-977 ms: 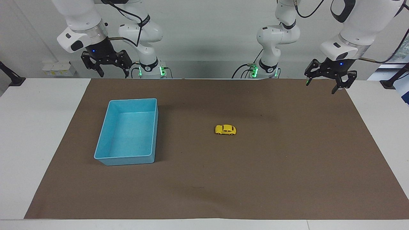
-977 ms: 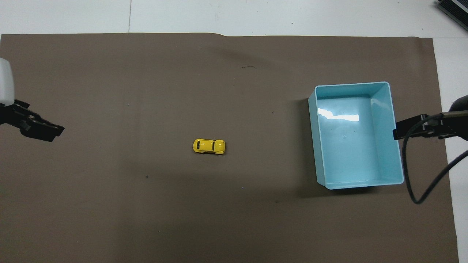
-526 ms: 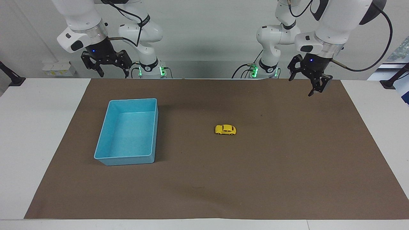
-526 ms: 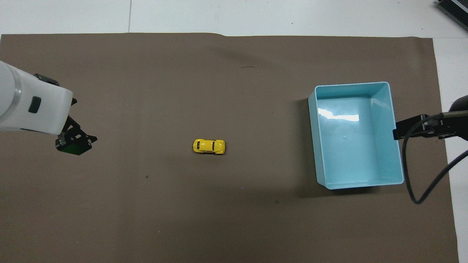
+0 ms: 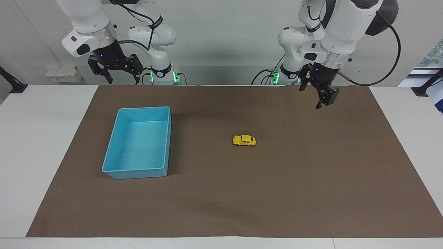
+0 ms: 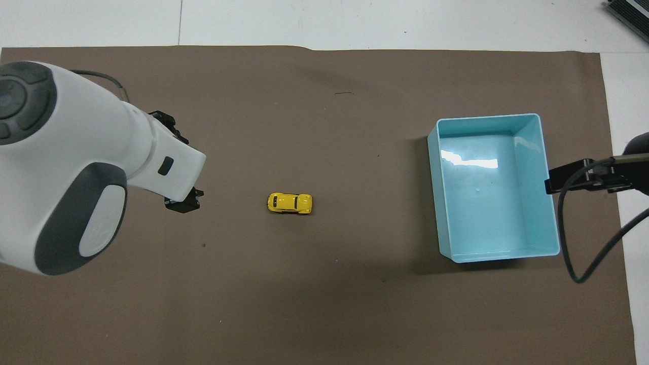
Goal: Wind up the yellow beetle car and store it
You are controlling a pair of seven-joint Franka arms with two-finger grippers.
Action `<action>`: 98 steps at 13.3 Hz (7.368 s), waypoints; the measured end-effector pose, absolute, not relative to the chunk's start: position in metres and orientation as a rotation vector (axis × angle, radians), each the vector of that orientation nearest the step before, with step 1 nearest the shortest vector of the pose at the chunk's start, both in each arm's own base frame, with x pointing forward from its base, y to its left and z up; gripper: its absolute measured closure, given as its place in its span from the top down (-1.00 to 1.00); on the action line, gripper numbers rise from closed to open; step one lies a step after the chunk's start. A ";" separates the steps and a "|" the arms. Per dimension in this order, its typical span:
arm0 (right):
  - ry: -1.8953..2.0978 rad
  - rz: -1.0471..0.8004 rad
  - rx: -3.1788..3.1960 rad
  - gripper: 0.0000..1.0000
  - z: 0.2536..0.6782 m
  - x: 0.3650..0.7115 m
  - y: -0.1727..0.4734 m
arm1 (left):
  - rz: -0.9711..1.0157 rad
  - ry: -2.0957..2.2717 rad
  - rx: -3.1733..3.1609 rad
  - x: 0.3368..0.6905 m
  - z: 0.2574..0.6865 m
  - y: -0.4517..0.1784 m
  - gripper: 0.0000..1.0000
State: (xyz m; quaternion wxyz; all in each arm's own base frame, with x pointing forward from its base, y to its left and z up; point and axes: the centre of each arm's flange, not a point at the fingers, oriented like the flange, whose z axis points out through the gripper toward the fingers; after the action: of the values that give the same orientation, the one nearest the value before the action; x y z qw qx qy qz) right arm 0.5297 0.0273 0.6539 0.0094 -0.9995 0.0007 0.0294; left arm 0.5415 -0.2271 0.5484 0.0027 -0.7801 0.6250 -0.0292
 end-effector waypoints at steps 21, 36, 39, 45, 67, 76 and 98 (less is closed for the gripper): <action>0.002 0.092 -3.122 1.00 0.654 0.530 0.027 | -0.004 2.137 -2.229 0.485 0.312 -0.375 1.00; 0.002 0.092 -3.122 1.00 0.654 0.530 0.027 | -0.034 2.088 -2.255 0.499 0.315 -0.360 -0.08; 0.004 0.092 -3.121 1.00 0.654 0.530 0.027 | -0.028 2.074 -2.267 0.501 0.315 -0.352 -0.08; 0.016 0.092 -3.121 1.00 0.654 0.530 0.022 | -0.002 2.085 -2.255 0.508 0.314 -0.322 -0.08; 0.015 0.100 -3.121 1.00 0.652 0.530 0.023 | 0.119 2.125 -2.224 0.540 0.332 -0.212 0.99; -0.066 0.101 -3.119 1.00 0.652 0.529 0.023 | -0.072 1.382 -2.680 0.584 0.462 -0.157 1.00; -1.713 0.011 -2.602 1.00 0.590 0.534 0.097 | -0.001 0.141 -3.146 0.557 0.612 -0.060 1.00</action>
State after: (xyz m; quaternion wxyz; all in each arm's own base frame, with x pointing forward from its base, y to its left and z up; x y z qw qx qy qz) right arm 0.5341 0.0973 0.5897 0.0131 -0.8352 -0.5498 0.0037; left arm 0.5570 -0.0599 0.6122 -0.0039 -0.9990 0.0448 -0.0005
